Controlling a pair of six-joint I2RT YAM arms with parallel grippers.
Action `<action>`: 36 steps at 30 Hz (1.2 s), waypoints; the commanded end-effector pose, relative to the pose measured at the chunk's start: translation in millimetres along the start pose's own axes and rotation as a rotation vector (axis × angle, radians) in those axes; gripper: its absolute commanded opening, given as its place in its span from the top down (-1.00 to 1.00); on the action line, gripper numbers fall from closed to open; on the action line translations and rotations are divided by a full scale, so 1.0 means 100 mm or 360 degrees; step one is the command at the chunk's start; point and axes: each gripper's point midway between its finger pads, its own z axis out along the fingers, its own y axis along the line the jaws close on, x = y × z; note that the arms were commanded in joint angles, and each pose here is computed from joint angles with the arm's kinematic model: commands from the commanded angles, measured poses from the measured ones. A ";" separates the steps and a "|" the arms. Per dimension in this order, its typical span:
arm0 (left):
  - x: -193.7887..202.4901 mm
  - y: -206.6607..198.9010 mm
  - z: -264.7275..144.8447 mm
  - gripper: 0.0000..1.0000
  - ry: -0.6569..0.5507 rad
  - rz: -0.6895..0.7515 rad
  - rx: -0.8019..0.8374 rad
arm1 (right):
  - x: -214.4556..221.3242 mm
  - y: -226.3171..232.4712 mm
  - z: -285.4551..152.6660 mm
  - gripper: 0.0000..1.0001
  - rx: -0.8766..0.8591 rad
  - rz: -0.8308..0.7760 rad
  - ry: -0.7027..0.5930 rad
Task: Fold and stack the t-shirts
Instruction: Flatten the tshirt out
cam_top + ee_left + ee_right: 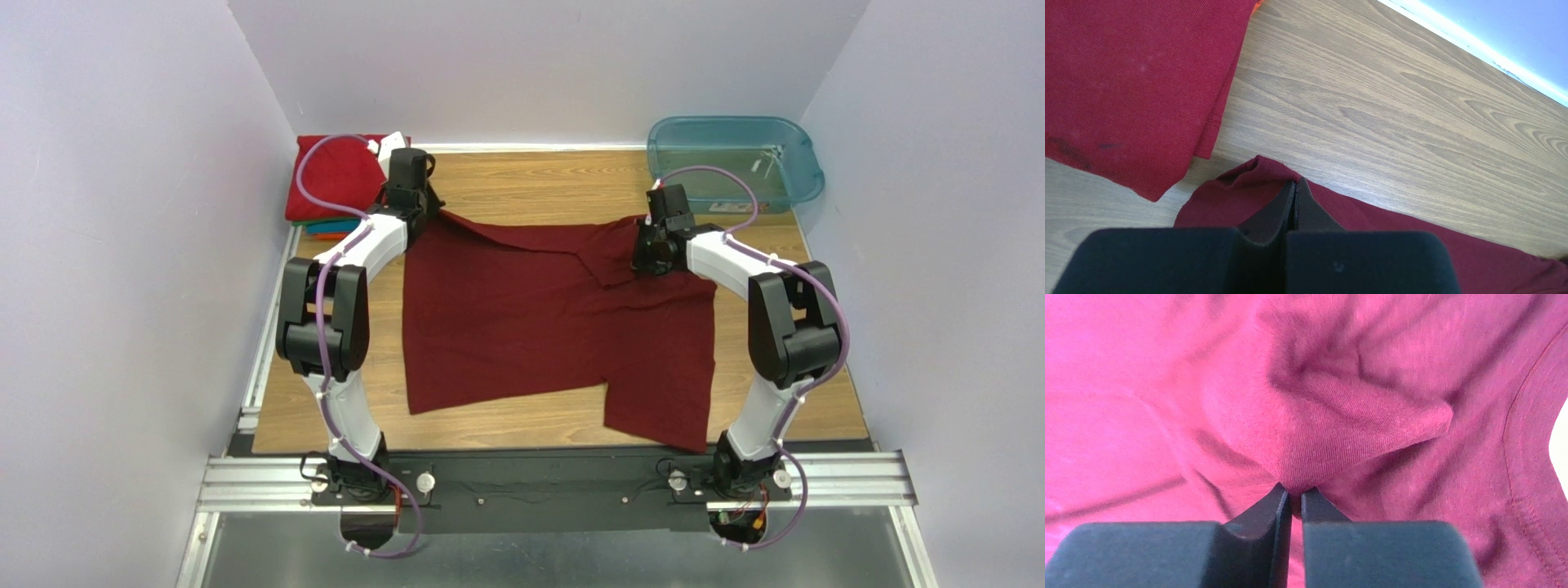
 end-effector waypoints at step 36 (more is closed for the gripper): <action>-0.58 -0.60 0.04 -0.92 -0.0124 0.0002 0.0212 | -1.97 0.69 0.14 -1.00 -0.0136 -0.0112 -0.0514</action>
